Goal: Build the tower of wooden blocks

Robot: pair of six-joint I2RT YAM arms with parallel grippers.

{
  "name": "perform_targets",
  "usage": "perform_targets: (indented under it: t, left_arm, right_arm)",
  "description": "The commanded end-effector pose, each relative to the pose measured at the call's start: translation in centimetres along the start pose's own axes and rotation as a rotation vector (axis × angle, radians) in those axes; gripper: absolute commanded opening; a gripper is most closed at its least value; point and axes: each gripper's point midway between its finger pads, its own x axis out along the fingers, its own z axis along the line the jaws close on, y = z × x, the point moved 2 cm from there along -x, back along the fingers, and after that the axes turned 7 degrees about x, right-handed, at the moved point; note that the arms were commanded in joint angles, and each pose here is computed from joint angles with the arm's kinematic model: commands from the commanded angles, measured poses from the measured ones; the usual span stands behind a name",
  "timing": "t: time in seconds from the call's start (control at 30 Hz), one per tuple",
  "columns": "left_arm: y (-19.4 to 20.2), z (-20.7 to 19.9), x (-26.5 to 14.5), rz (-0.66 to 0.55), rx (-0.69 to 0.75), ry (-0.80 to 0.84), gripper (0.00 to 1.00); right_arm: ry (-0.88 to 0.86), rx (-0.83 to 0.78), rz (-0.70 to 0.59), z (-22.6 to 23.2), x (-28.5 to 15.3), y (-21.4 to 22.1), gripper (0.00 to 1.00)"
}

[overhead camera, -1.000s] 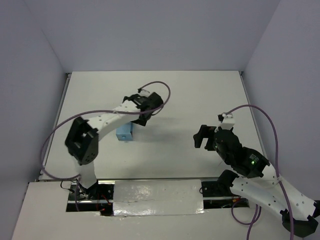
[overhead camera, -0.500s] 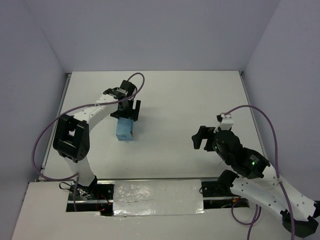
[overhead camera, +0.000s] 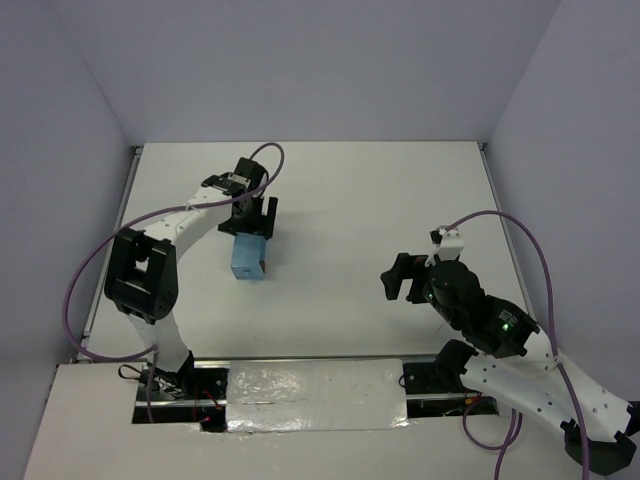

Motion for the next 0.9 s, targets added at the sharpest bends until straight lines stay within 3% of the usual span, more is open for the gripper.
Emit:
perform_targets:
  t: [0.0,0.2,0.87]
  left_arm:
    - [-1.5,0.5,-2.1,-0.073,-0.018,-0.011,0.99]
    - [-2.0,0.9,-3.5,-0.117,-0.024,-0.028,1.00]
    - [0.0,0.0,1.4,0.024,-0.023,-0.012,0.98]
  right_arm:
    - [-0.037,-0.004,-0.025,0.8,0.2,-0.4,1.00]
    - [-0.035,-0.007,-0.018,0.8,0.3,-0.3,1.00]
    - [-0.051,-0.013,-0.015,1.0,0.2,-0.2,1.00]
